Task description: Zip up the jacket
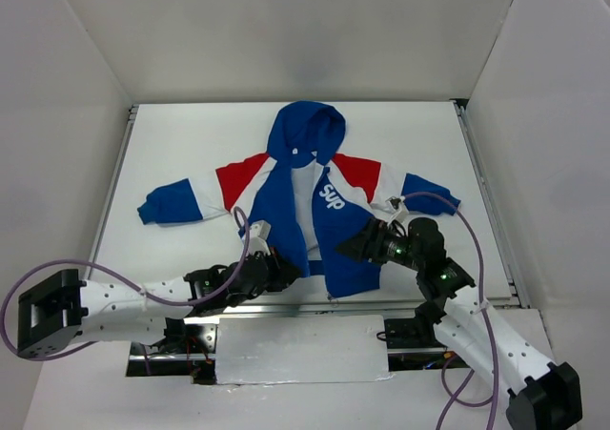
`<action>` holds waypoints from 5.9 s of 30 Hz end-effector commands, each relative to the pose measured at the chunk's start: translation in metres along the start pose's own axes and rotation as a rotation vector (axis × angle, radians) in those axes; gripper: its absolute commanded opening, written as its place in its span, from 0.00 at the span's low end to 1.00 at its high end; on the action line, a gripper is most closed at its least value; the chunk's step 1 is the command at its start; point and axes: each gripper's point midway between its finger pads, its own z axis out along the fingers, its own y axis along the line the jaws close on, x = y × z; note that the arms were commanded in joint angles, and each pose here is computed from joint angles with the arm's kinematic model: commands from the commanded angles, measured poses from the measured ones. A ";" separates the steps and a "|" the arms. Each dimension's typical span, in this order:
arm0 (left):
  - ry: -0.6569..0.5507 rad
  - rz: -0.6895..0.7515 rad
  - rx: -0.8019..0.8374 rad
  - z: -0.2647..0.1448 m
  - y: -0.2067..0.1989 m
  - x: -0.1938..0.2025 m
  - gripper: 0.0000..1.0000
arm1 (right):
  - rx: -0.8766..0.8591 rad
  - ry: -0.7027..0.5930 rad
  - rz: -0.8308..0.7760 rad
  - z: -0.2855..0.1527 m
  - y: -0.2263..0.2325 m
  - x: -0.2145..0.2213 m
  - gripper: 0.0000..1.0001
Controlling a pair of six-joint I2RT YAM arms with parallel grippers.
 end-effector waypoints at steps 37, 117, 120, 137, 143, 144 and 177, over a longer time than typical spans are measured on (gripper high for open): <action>-0.101 0.081 0.408 -0.030 -0.070 -0.025 0.00 | -0.300 0.095 -0.042 0.034 0.088 0.031 0.27; -0.071 0.117 0.415 -0.035 -0.061 -0.016 0.00 | -0.213 0.106 -0.200 0.028 0.078 0.028 0.41; -0.076 0.111 0.429 -0.036 -0.064 -0.018 0.00 | -0.298 0.142 -0.211 0.026 0.089 0.037 0.47; -0.079 0.111 0.464 -0.035 -0.078 -0.021 0.00 | -0.395 0.247 -0.170 0.028 0.094 0.058 0.43; -0.080 0.112 0.477 -0.037 -0.081 -0.021 0.00 | -0.396 0.252 -0.157 0.032 0.092 0.059 0.32; -0.079 0.112 0.479 -0.037 -0.081 -0.021 0.00 | -0.393 0.254 -0.155 0.032 0.092 0.060 0.29; -0.067 0.118 0.466 -0.042 -0.072 -0.018 0.27 | -0.246 0.186 -0.231 0.031 0.073 0.046 0.00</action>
